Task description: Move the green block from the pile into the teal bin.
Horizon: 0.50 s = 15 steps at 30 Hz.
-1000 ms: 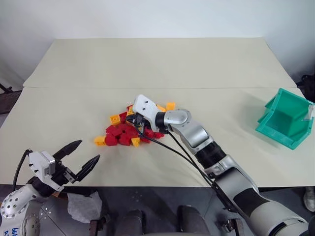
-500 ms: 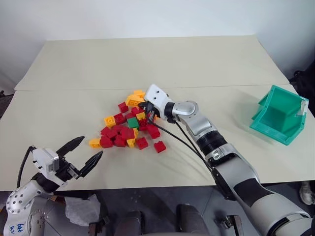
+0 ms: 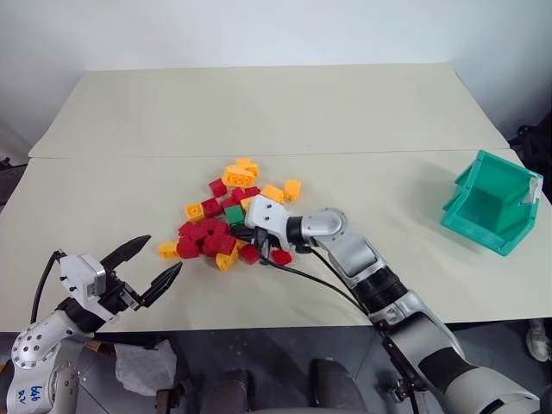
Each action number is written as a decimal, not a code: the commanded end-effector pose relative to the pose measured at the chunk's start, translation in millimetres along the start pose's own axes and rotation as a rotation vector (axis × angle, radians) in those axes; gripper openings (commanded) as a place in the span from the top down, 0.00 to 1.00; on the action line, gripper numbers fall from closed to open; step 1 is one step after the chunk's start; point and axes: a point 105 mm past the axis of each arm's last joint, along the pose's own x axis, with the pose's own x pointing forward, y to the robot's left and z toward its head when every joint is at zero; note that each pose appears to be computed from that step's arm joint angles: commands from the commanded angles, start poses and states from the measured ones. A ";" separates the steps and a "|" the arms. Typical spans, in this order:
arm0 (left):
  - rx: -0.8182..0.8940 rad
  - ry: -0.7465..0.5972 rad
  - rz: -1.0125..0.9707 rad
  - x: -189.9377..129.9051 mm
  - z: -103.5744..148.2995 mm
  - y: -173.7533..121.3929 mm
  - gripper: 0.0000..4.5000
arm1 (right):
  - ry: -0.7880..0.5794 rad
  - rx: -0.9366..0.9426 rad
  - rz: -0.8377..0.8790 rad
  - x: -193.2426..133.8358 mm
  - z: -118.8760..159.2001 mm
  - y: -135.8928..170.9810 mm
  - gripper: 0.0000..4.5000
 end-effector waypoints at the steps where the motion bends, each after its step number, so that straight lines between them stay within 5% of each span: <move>1: 0.018 -0.002 0.004 -2.6 3.5 0.3 0.00 | -0.077 -0.004 -0.017 -8.7 23.0 -8.2 0.99; 5: 0.014 -0.003 0.006 -2.6 2.7 -1.5 0.00 | -0.067 0.103 -0.013 -9.0 24.9 -15.6 0.86; 15: 0.011 -0.005 0.004 -0.8 1.7 -0.9 0.00 | -0.020 0.063 -0.063 3.8 18.5 -30.5 0.11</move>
